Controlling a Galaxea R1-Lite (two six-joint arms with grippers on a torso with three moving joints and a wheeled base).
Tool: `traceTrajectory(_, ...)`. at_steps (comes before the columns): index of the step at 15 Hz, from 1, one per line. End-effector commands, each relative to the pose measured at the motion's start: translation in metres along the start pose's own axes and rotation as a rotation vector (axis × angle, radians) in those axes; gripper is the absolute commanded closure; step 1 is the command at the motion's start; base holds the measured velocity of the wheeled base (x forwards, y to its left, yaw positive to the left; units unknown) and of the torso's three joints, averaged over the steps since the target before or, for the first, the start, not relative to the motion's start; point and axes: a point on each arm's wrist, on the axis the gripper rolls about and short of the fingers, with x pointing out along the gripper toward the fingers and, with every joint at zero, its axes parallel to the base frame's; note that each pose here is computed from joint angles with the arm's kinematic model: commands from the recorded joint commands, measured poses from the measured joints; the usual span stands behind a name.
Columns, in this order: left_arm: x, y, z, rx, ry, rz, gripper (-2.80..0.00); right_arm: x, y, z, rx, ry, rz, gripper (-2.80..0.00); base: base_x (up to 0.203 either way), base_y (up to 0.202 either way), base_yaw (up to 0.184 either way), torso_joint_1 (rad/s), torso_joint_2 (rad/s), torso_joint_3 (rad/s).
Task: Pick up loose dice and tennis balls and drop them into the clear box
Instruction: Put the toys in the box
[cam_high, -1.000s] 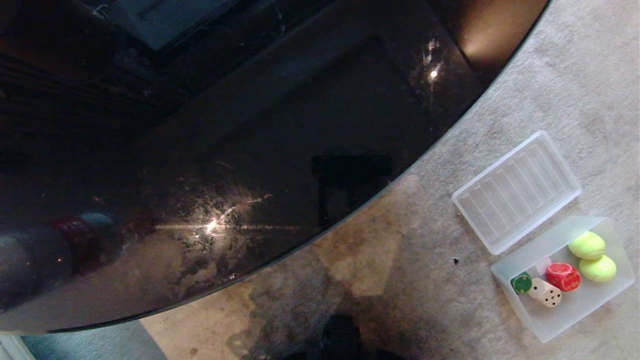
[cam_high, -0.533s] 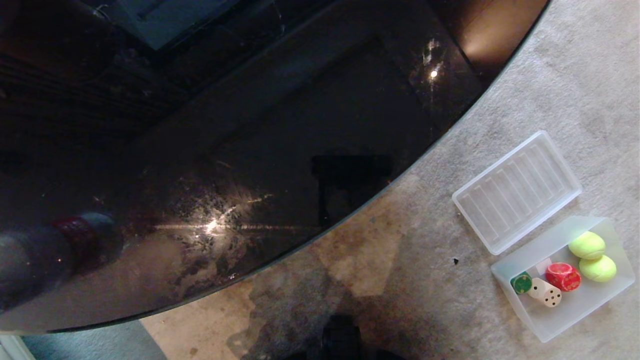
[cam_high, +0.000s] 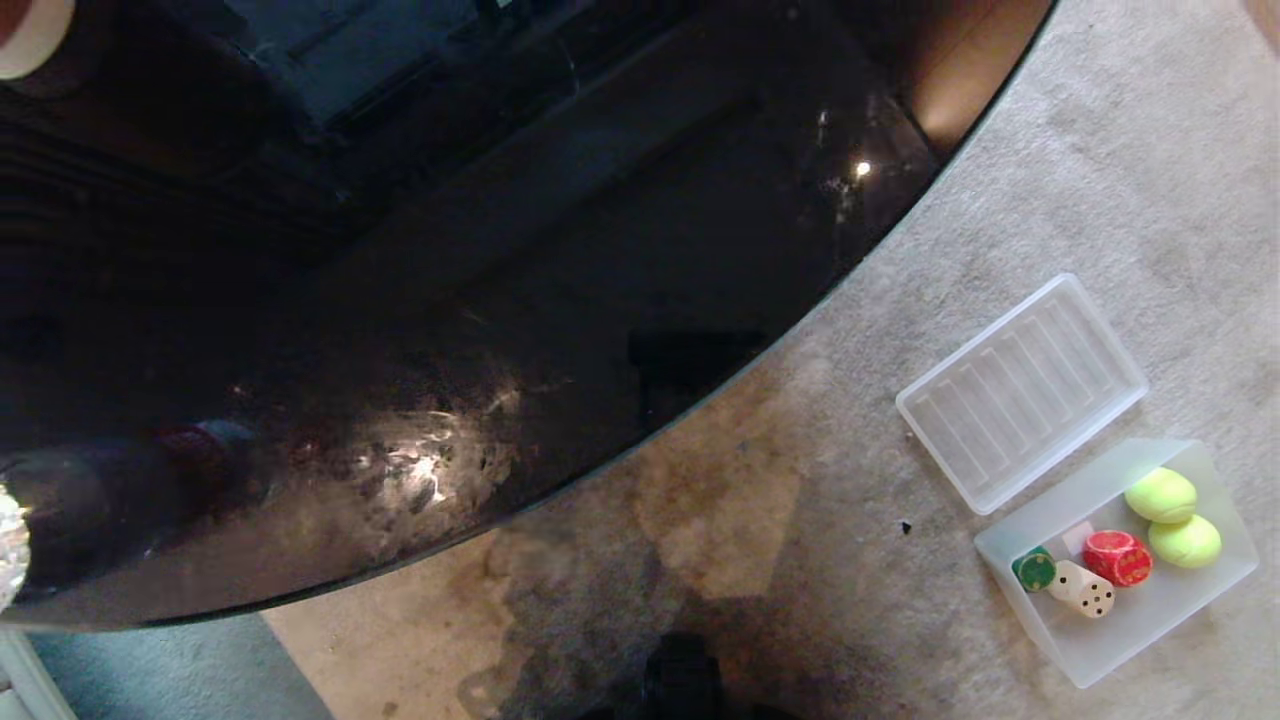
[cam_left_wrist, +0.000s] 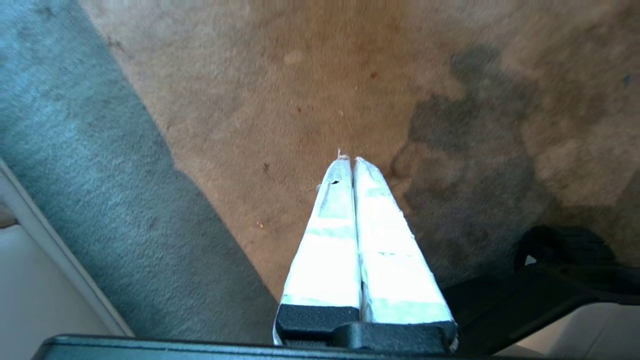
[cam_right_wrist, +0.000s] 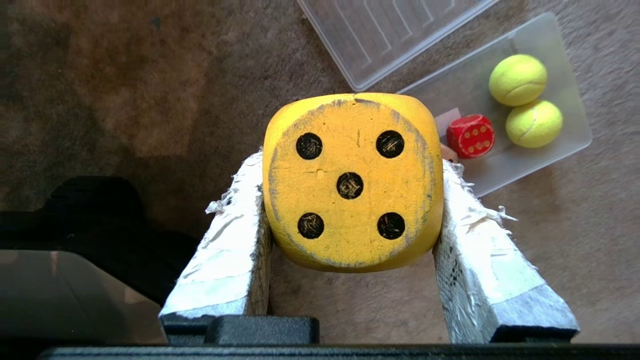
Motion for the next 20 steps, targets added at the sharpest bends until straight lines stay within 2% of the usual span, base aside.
traceTrajectory(1,0.0000,0.0000,0.0000,-0.001,0.000,0.000,0.00,0.0002,0.0000,-0.0001,-0.001,0.004,0.001,0.00,0.000,0.000,0.000,0.005,0.01,0.195)
traceTrajectory(20,0.0001,0.0000,-0.0004,-0.001,0.002,0.000,0.00,0.0002,0.0000,-0.0001,-0.004,0.004,0.003,0.00,0.000,0.000,0.000,0.002,0.00,0.202)
